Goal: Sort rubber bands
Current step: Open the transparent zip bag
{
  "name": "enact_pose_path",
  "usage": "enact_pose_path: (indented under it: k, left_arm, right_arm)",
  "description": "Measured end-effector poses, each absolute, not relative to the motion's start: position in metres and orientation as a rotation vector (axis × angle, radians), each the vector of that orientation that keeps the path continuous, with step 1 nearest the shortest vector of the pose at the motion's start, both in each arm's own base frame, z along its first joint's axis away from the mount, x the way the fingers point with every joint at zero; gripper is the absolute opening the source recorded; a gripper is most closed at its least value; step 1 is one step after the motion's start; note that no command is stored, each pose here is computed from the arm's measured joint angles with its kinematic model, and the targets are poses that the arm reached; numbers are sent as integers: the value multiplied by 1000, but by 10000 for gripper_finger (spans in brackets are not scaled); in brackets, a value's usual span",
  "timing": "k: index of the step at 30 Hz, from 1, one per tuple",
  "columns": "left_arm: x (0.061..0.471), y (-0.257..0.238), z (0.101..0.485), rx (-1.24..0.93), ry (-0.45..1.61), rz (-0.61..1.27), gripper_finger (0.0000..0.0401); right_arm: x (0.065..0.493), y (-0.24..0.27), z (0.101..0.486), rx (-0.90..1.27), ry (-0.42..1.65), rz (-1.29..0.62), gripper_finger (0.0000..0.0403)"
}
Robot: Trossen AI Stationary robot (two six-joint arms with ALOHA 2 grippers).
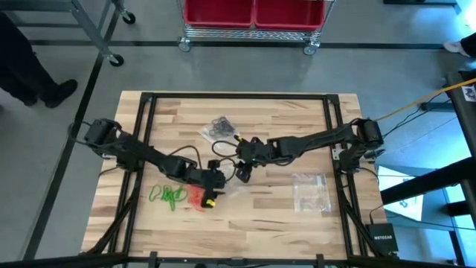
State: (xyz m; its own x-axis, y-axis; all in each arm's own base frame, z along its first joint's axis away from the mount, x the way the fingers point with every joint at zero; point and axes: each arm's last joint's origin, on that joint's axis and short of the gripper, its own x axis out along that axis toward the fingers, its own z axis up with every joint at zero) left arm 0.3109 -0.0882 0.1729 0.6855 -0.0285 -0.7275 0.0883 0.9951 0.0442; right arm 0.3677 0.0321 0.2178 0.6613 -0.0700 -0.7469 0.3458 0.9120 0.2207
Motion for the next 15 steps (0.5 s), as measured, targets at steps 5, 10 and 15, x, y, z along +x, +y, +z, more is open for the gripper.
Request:
enact_pose_path:
  k: [5,10,15]
  left_arm:
    - [320,-77,166,6,806,-111,184]
    - [328,-69,155,-3,810,-98,184]
    - [331,-67,138,25,858,-91,184]
  right_arm:
    - [358,32,215,320,916,-252,186]
    - [351,32,211,280,986,-301,186]
    - [345,39,208,211,1014,-365,186]
